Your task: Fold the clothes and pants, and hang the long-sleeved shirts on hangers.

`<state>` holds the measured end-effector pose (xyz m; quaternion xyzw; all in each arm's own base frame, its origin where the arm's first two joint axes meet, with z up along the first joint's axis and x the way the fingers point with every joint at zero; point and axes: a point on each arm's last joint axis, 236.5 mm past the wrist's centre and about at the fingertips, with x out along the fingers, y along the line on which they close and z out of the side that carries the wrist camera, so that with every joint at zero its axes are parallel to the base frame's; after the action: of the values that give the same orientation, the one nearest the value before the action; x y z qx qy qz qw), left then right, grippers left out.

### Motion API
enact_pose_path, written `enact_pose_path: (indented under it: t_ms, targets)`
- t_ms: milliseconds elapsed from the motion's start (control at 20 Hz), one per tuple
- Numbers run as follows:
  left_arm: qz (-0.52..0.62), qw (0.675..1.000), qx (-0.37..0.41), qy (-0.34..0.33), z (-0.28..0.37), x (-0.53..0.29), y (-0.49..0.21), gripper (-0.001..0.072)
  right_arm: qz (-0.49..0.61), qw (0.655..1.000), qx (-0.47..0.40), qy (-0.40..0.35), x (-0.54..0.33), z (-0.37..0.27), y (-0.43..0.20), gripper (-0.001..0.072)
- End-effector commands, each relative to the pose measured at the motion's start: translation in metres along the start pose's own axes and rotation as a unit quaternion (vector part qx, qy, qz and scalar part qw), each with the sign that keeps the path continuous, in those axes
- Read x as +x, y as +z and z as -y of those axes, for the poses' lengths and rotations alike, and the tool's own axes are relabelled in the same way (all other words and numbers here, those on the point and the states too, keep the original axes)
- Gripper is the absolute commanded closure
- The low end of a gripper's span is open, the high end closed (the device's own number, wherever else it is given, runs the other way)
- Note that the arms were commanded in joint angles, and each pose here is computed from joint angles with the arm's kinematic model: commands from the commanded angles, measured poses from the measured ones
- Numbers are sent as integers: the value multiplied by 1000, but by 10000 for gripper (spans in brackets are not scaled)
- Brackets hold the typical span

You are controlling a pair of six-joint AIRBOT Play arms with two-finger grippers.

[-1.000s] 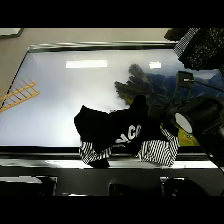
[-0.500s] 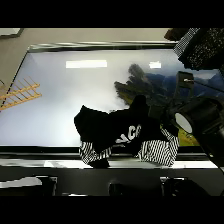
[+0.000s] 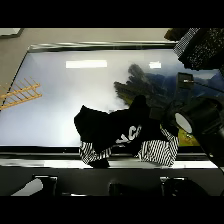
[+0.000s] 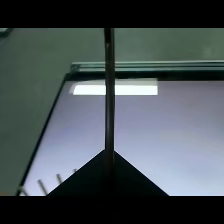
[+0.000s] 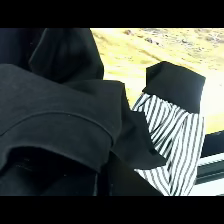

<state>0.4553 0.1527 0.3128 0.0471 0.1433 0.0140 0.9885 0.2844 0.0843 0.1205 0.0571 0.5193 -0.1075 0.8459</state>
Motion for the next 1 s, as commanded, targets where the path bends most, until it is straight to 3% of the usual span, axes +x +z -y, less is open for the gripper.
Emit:
enact_pose_path:
  t_ms: [0, 200, 350, 950]
  targets:
    - [-11, 989, 44, -141, 124, -24, -3, 688, 10, 1000, 1, -11, 0, 5, 5, 685]
    - [-71, 937, 134, -314, 244, -83, -77, 688, 2, 1000, -2, -28, 10, 5, 5, 685]
    - [-86, 912, 146, -373, 290, -126, -119, 687, 1, 999, 4, -40, 23, 0, 8, 685]
    - [-87, 890, 126, -429, 323, -235, -169, 688, 23, 994, 70, -80, 47, 2, 22, 685]
